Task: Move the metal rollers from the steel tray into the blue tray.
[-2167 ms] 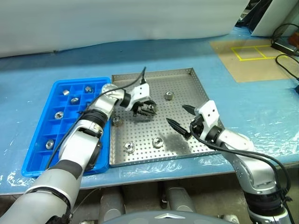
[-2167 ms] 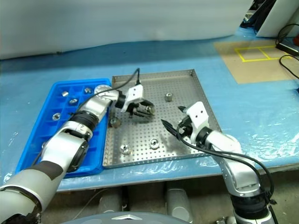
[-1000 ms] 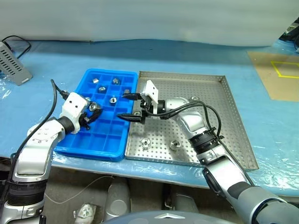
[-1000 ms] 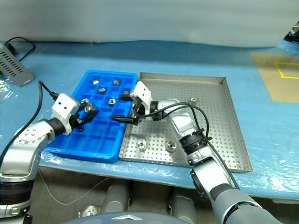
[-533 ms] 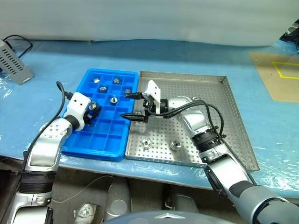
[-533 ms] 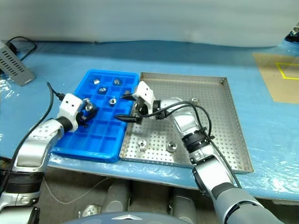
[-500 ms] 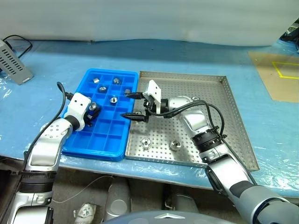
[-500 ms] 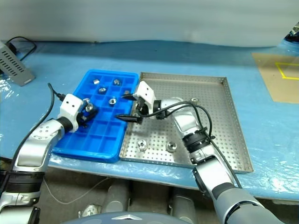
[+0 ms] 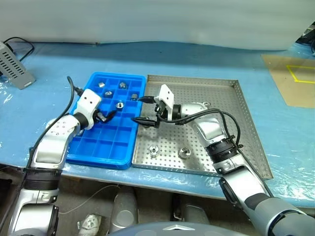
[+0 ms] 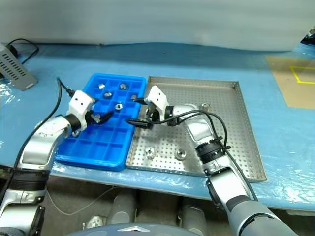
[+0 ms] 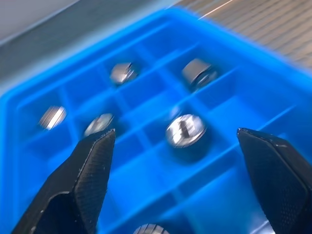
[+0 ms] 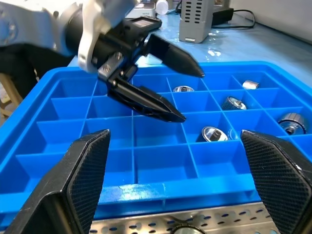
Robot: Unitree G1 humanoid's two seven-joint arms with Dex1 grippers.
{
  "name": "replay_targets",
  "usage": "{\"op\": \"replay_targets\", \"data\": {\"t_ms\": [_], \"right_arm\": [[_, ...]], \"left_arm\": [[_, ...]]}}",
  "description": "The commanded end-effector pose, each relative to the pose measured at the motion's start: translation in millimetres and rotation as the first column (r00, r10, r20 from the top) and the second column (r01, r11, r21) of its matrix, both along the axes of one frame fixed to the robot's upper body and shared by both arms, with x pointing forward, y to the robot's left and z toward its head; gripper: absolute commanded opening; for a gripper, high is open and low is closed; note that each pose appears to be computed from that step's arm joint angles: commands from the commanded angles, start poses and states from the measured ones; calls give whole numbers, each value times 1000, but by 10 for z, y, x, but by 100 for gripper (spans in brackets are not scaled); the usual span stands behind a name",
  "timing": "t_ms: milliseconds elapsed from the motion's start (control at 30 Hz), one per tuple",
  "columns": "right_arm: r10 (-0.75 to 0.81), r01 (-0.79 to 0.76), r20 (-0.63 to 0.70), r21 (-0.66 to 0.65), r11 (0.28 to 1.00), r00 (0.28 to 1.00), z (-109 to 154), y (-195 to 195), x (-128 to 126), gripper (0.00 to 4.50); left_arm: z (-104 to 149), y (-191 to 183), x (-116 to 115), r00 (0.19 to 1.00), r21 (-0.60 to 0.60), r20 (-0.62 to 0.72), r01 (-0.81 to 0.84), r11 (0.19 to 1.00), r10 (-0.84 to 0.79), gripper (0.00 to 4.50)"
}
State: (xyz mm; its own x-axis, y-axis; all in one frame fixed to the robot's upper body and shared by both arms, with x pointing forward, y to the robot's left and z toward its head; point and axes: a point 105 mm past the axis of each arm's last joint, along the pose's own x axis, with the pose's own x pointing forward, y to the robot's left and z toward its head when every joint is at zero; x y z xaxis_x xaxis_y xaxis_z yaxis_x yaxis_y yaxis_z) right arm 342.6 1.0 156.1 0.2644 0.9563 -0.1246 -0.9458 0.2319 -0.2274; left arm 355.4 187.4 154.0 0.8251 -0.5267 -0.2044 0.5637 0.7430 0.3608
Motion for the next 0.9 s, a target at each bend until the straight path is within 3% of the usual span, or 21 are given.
{"op": "replay_targets", "data": {"t_ms": [33,167,233,400,700,900], "right_arm": [[-67,64,49,44,997,997,207,-231,58,450],[-178,176,54,35,984,983,191,-516,137,450],[-228,227,49,28,974,973,121,-634,98,450],[-345,343,38,52,938,938,60,-791,13,450],[-537,537,4,39,843,844,-104,-1122,-287,450],[-591,591,-19,11,806,806,-181,-1233,-444,450]], "left_arm": [[234,-303,-94,975,24,32,219,975,-220,424],[370,-559,-167,900,34,1,435,900,-435,424],[380,-668,-242,804,120,-40,593,796,-593,424],[281,-839,-228,626,254,-141,772,583,-767,424],[-76,-1018,-207,388,375,-267,885,276,-882,424],[-242,-970,-260,314,429,-353,891,146,-881,424]]}}
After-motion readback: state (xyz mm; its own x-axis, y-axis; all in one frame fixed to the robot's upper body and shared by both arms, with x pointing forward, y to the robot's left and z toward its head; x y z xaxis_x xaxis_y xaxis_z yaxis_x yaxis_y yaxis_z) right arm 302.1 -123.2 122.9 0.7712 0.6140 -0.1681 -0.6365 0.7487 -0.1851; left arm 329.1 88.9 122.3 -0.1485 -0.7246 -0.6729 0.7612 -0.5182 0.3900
